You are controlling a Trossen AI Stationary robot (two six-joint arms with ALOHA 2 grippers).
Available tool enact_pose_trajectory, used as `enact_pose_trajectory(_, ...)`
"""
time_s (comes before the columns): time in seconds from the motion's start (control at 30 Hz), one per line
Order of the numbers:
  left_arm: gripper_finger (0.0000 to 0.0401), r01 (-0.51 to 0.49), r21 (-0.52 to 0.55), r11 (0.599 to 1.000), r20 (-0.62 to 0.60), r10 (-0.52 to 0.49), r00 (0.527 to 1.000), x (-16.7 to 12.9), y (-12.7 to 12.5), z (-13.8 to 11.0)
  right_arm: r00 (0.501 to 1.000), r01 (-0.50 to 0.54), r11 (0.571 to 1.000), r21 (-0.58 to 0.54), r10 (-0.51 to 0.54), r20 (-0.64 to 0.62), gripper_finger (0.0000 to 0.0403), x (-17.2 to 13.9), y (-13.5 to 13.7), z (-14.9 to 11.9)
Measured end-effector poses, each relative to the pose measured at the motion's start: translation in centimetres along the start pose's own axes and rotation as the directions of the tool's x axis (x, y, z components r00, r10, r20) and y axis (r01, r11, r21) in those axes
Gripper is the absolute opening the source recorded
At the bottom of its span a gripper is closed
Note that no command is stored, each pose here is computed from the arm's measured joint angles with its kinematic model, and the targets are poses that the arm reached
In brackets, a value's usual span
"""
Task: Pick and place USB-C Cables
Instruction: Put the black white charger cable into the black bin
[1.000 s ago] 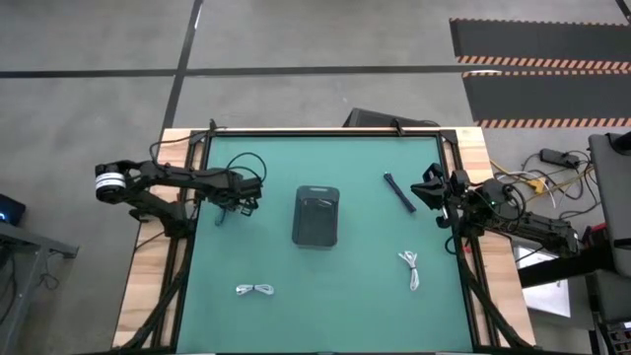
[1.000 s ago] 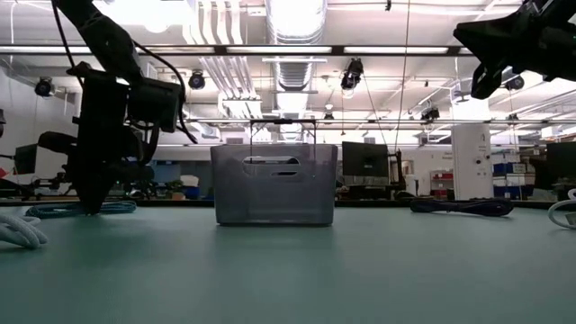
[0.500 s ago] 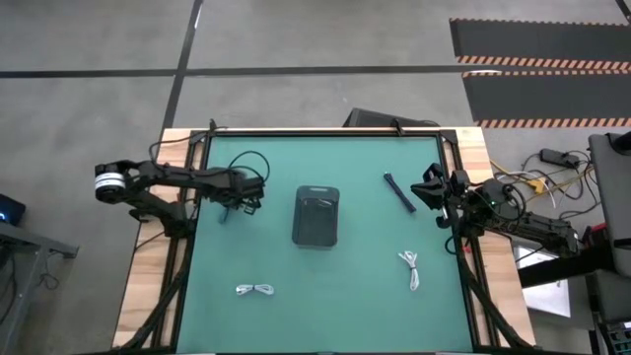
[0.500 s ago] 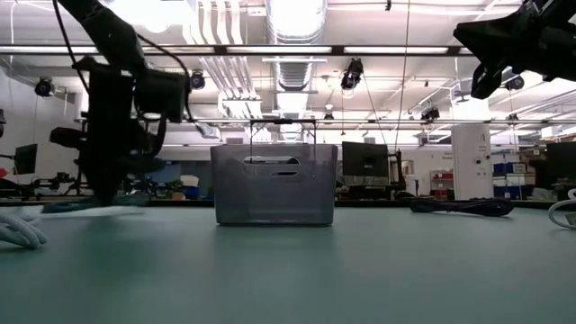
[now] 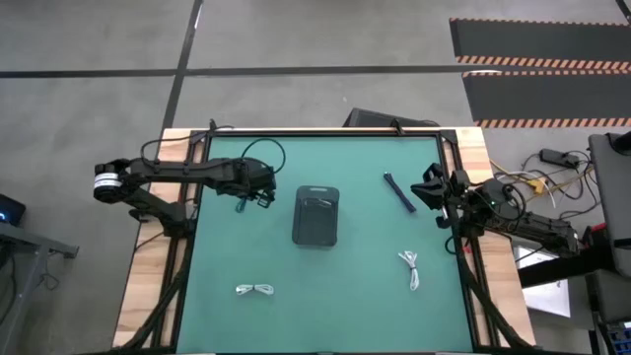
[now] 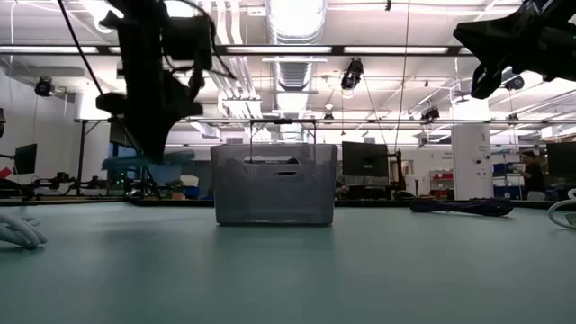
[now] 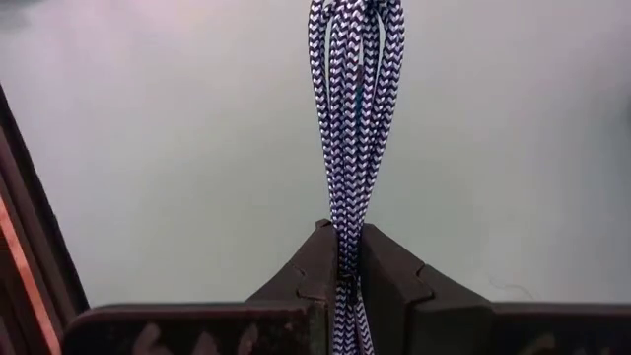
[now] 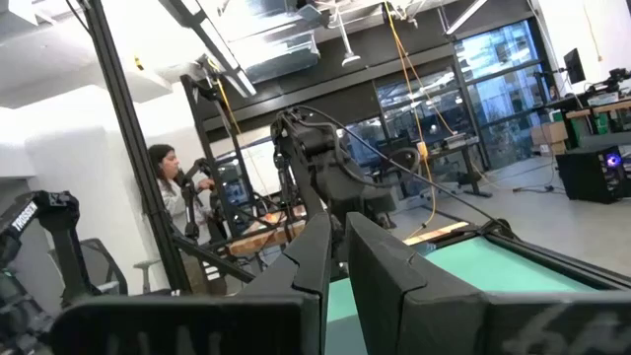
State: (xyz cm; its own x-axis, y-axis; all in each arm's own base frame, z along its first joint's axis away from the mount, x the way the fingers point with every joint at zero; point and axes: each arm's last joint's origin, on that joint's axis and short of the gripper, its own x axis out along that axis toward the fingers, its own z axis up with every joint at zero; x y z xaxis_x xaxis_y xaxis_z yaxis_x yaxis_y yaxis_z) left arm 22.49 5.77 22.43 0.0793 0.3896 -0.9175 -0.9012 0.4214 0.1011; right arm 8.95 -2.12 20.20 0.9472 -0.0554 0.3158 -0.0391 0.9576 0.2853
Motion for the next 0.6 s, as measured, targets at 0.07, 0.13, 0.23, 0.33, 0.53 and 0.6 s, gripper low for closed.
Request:
enact_pose_trajectory(0.07, 0.0015, 0.032, 0.011, 0.999, 0.025, -0.032, 0.999, -1.1, -0.6, 0.3, 1.000, 0.000, 1.000, 0.000, 0.000, 0.000, 0.0027, 0.0, 0.0, 0.0)
enact_pose_trajectory(0.13, 0.0015, 0.069, 0.035, 0.997, 0.049, -0.071, 0.996, -2.2, -1.3, 0.5, 1.000, 0.000, 1.000, 0.000, 0.000, 0.000, 0.0027, 0.0, 0.0, 0.0)
enact_pose_trajectory(0.23, 0.0015, 0.131, 0.063, 0.989, 0.086, -0.136, 0.987, -4.1, -2.3, 0.8, 1.000, 0.000, 1.000, 0.000, 0.000, 0.000, 0.0027, 0.0, 0.0, 0.0)
enact_pose_trajectory(0.33, 0.0015, 0.186, 0.090, 0.978, 0.114, -0.196, 0.974, -5.8, -3.1, 0.8, 1.000, 0.000, 1.000, 0.000, 0.000, 0.000, 0.0027, 0.0, 0.0, 0.0)
enact_pose_trajectory(0.53, 0.0015, 0.273, 0.152, 0.950, 0.151, -0.295, 0.943, -8.4, -5.1, 0.7, 1.000, -0.001, 1.000, 0.000, 0.001, 0.000, 0.0027, 0.0, 0.0, 0.0)
enact_pose_trajectory(0.6, 0.0015, 0.295, 0.178, 0.939, 0.159, -0.323, 0.933, -9.0, -6.2, 0.9, 1.000, 0.000, 1.000, 0.000, 0.000, 0.001, 0.0027, 0.0, 0.0, 0.0)
